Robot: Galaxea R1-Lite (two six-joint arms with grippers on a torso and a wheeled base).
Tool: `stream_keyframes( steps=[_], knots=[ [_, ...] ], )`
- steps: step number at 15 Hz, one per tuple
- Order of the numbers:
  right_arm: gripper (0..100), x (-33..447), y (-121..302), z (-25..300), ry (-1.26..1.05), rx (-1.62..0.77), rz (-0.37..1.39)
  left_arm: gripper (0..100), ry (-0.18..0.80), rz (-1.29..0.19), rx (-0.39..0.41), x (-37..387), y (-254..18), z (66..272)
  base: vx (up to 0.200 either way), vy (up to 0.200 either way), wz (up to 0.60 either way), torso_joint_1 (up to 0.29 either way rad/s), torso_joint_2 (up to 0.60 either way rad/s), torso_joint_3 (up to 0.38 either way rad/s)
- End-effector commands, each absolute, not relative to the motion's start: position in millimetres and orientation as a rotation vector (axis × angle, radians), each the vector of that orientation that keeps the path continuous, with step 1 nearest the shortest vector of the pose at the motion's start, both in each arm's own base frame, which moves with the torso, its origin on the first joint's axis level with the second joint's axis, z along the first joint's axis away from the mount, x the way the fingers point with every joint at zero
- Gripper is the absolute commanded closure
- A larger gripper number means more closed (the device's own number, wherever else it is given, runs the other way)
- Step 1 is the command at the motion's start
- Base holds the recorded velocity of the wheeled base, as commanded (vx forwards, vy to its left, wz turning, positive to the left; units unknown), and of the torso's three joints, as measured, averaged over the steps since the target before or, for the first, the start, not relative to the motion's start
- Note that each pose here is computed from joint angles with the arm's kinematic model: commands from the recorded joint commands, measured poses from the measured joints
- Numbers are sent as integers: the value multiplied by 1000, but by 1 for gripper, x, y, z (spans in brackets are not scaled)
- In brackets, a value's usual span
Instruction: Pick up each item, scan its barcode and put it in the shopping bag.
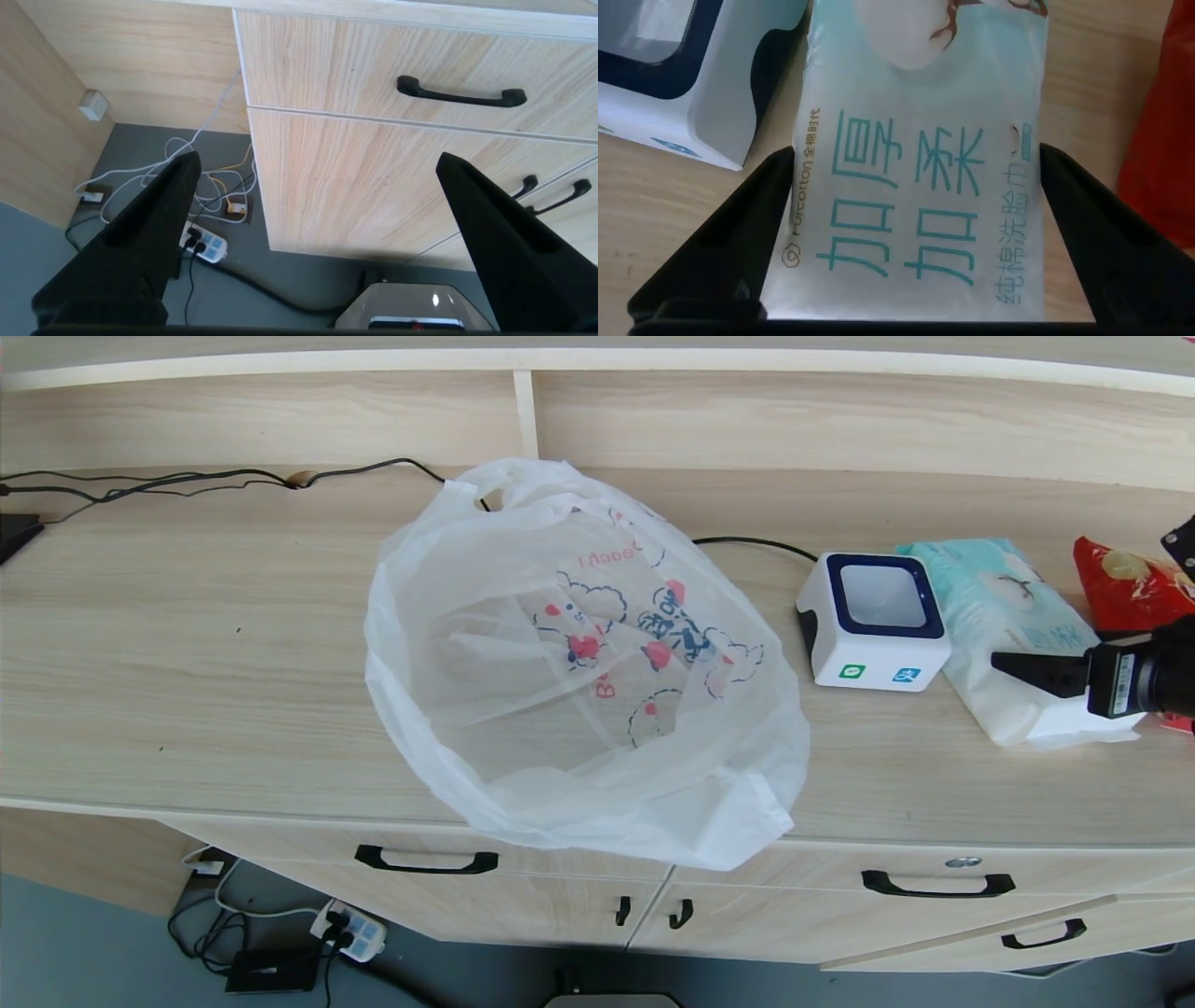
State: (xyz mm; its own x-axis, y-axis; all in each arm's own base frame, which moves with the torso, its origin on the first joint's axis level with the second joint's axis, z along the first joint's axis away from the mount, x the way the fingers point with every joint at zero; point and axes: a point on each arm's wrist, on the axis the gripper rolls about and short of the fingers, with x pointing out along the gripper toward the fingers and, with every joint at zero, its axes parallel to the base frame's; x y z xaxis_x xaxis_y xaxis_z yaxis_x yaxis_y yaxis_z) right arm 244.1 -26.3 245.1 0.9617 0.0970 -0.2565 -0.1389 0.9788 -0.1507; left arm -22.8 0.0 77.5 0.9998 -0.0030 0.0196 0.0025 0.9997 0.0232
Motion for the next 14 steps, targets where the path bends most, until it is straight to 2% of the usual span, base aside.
stream_keyframes(
  steps=[1,8,9,14],
  knots=[
    [0,260,-27,231,290,-164,130,0,-17,-3,25,-23,0,77,0,0,0,0,0,0],
    [0,278,-29,217,304,-158,132,0,-17,-3,25,-23,0,77,0,0,0,0,0,0],
    [100,279,-29,218,303,-159,131,0,-17,-3,25,-23,0,77,0,0,0,0,0,0],
    [100,258,-23,222,283,-173,120,0,-17,-3,25,-23,0,77,0,0,0,0,0,0]
  ],
)
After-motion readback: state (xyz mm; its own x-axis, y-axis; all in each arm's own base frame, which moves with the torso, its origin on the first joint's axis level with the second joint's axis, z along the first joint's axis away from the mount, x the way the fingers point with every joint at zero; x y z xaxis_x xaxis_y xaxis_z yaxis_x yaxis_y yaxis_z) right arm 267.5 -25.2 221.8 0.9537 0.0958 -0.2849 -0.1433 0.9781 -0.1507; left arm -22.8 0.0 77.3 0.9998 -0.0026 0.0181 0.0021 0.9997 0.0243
